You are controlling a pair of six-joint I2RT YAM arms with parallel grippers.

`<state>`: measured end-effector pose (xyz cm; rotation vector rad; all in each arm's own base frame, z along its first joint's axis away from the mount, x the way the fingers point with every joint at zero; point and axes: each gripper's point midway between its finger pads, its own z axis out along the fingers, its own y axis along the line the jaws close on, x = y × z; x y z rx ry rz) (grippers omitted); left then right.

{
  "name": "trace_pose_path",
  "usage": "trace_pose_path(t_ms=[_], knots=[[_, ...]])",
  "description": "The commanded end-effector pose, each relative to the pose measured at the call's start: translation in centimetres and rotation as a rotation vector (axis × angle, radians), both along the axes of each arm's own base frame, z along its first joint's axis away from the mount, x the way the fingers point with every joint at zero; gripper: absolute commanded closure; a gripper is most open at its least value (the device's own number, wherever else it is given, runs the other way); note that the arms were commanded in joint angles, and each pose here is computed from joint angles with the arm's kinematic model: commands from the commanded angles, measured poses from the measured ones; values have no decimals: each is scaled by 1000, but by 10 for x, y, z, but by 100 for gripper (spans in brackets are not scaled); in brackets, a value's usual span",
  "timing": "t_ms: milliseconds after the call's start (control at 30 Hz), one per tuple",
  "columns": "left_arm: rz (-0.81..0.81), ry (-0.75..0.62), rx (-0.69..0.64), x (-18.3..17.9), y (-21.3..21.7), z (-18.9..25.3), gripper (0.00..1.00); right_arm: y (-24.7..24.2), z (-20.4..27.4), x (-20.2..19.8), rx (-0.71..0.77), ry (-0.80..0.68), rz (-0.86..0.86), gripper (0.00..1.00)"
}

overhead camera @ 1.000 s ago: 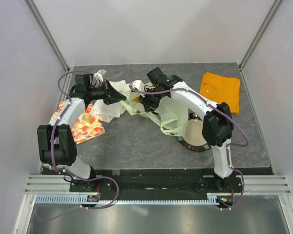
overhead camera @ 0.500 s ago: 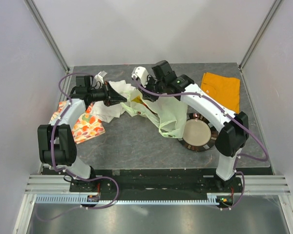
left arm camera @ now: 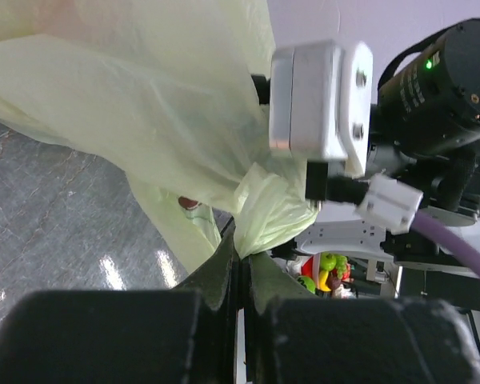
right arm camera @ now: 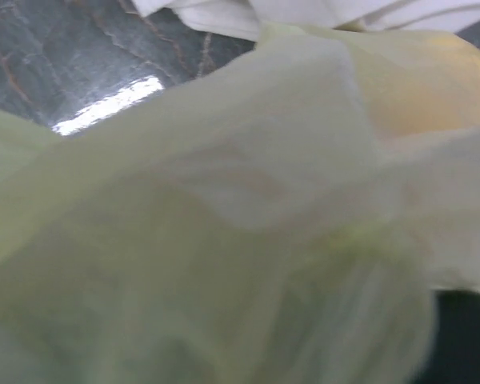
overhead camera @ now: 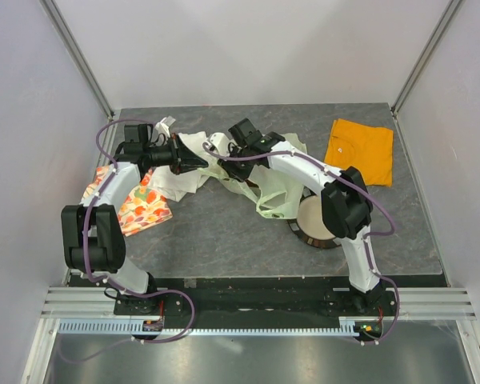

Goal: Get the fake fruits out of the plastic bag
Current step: Take out the fake fruit from the plastic bag.

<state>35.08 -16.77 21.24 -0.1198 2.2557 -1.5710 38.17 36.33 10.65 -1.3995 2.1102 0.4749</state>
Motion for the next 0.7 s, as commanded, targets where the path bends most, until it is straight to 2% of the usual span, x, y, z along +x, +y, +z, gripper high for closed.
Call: trace_pose_path(t_ms=[0,100,200,333,467,500,567,633,667], knots=[[-36,-76,-22,-13,-2,23,98,-20,32,45,0,-122,-142,74],[-39,-73,-15,-15,-2,20,98,-39,31,61,-25,-144,-184,72],[-18,-93,-10,-14,9,28,98,-58,27,71,-78,-168,-217,57],[-28,-91,-8,-20,10,27,98,-79,9,72,-151,-150,-243,48],[-25,-65,-3,-22,10,16,98,-78,-4,56,-137,-67,-197,36],[-25,-63,-4,-22,10,15,98,-76,-6,51,-126,-48,-175,31],[-26,-64,-2,-20,10,15,98,-73,-12,40,-123,-2,-138,25],[-24,-69,1,-19,10,16,98,-78,-21,38,-150,16,-136,5],[-23,-70,2,-18,10,16,99,-79,-24,37,-161,23,-134,2]])
